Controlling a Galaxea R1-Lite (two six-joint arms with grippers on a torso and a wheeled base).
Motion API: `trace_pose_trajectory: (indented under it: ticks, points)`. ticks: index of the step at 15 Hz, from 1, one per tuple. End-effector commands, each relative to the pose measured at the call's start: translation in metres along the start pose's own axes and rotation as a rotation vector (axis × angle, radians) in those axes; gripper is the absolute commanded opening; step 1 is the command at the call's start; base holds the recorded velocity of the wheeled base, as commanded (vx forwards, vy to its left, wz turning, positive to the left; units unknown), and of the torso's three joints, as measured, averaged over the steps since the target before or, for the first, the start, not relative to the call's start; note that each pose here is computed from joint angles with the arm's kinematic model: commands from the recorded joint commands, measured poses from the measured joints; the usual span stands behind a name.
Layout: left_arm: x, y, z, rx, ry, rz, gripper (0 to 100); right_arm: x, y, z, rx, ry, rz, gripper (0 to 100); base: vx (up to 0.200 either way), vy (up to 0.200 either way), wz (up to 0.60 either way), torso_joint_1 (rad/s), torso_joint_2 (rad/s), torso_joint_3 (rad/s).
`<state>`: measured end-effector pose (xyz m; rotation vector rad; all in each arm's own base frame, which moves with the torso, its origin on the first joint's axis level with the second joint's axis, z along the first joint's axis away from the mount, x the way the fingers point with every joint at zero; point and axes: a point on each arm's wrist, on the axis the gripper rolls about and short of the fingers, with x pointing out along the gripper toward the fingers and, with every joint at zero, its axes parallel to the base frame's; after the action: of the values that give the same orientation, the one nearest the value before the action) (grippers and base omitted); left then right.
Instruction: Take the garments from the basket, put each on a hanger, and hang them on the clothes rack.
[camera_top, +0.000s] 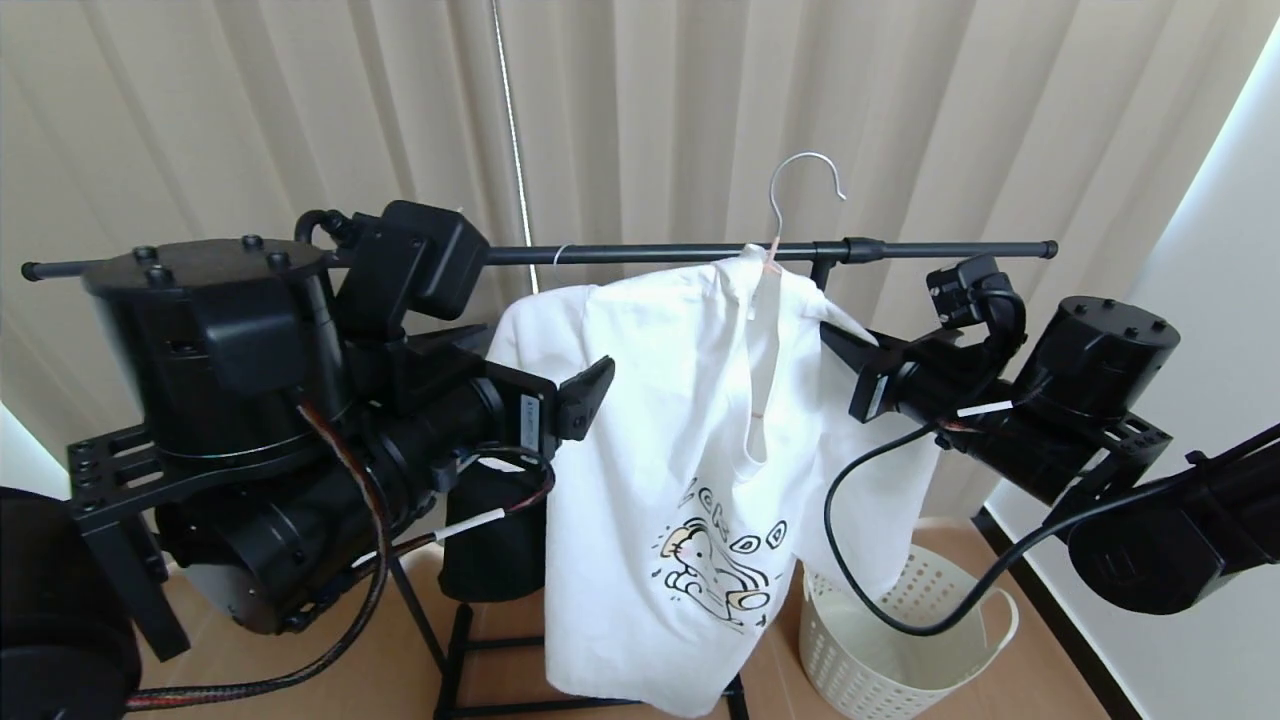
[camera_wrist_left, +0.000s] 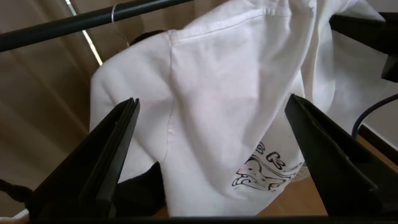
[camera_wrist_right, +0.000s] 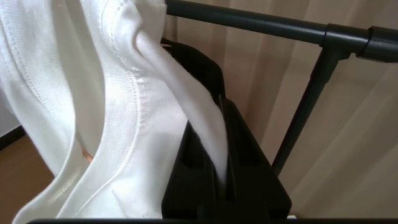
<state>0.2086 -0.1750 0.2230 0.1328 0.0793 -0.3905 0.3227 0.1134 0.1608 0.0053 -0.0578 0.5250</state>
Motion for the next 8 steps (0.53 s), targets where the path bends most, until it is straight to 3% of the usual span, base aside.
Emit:
trace_pose_trajectory:
  ticks: [1, 5, 8]
  points:
    - [-0.011, 0.017, -0.004, -0.010, 0.002, 0.002, 100, -0.003, -0.010, 0.001, -0.004, -0.002, -0.016, 0, 0.000, 0.000, 0.00, 0.000, 0.00, 0.000]
    - [-0.010, 0.030, -0.021, -0.017, 0.054, -0.035, 100, -0.012, -0.018, 0.001, -0.014, 0.008, 0.040, 0, 0.000, 0.000, 0.00, 0.000, 0.00, 0.000]
    - [-0.012, 0.045, -0.036, -0.045, 0.098, -0.112, 100, -0.022, -0.023, 0.004, -0.017, 0.008, 0.095, 0, 0.000, 0.000, 0.00, 0.000, 0.00, 0.000]
